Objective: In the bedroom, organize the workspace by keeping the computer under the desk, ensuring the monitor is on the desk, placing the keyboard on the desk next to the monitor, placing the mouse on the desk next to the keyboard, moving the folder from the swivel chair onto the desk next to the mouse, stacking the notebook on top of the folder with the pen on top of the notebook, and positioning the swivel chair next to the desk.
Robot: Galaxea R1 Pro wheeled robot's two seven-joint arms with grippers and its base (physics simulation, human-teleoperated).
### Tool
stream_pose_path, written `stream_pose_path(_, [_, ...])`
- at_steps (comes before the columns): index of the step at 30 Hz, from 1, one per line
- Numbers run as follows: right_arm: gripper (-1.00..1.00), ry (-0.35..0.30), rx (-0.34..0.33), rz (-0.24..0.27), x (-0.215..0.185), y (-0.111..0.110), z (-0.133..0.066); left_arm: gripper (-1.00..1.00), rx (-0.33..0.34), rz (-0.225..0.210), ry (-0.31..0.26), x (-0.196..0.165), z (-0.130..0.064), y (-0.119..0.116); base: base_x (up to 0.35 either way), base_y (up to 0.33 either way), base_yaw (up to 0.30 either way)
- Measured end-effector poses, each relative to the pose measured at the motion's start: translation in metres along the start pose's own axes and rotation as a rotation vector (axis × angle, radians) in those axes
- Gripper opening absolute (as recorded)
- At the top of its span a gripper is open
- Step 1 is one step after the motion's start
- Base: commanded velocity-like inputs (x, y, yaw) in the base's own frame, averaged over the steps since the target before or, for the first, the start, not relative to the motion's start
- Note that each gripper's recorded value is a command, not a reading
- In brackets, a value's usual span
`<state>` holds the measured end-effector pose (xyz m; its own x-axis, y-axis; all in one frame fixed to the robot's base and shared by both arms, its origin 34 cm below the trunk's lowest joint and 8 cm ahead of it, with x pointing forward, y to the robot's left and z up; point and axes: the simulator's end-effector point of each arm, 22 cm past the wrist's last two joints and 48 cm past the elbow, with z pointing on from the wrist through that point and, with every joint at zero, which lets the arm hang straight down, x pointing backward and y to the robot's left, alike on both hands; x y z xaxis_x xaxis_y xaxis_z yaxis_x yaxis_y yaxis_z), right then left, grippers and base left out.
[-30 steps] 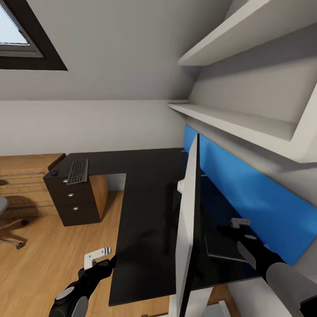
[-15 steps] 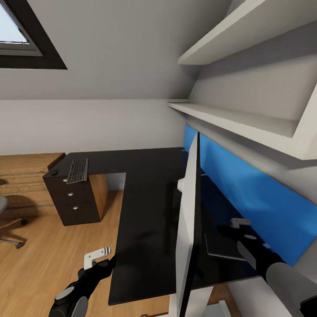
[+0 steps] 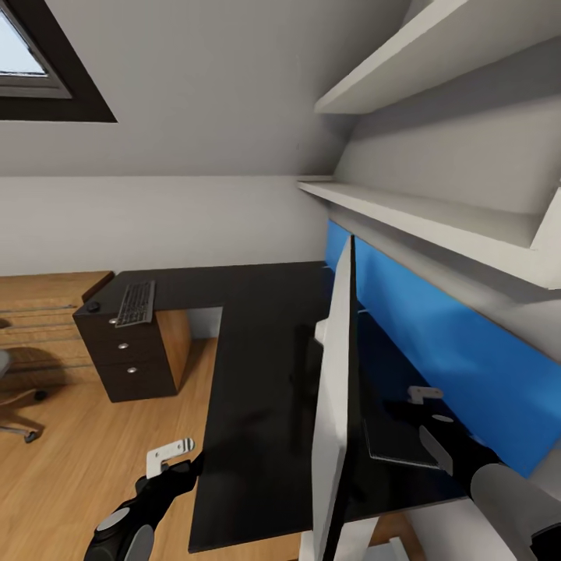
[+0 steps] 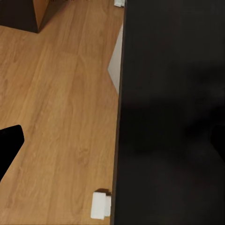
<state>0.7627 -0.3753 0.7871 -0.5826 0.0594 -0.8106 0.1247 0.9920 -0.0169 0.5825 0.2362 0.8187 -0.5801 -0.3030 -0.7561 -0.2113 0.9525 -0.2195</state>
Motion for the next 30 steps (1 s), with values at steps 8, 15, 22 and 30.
stream_pose_path(8, [1.0,0.007,0.001,0.0,0.002,0.0,0.0,1.0,-0.002,0.0,0.001,0.0,0.0,0.001,0.115,0.0,0.0])
stream_pose_path(15, [1.0,0.008,0.001,0.0,0.002,0.0,0.0,1.0,-0.001,-0.002,-0.002,-0.001,0.0,0.0,0.013,0.0,0.0])
stream_pose_path(22, [1.0,0.009,0.002,-0.001,0.008,-0.001,0.005,1.0,-0.001,-0.004,-0.005,0.003,0.005,0.002,0.002,0.0,0.0])
stream_pose_path(30, [1.0,0.009,0.002,-0.001,0.018,0.0,0.012,1.0,0.0,-0.004,-0.006,0.012,0.012,0.004,0.0,0.0,0.0])
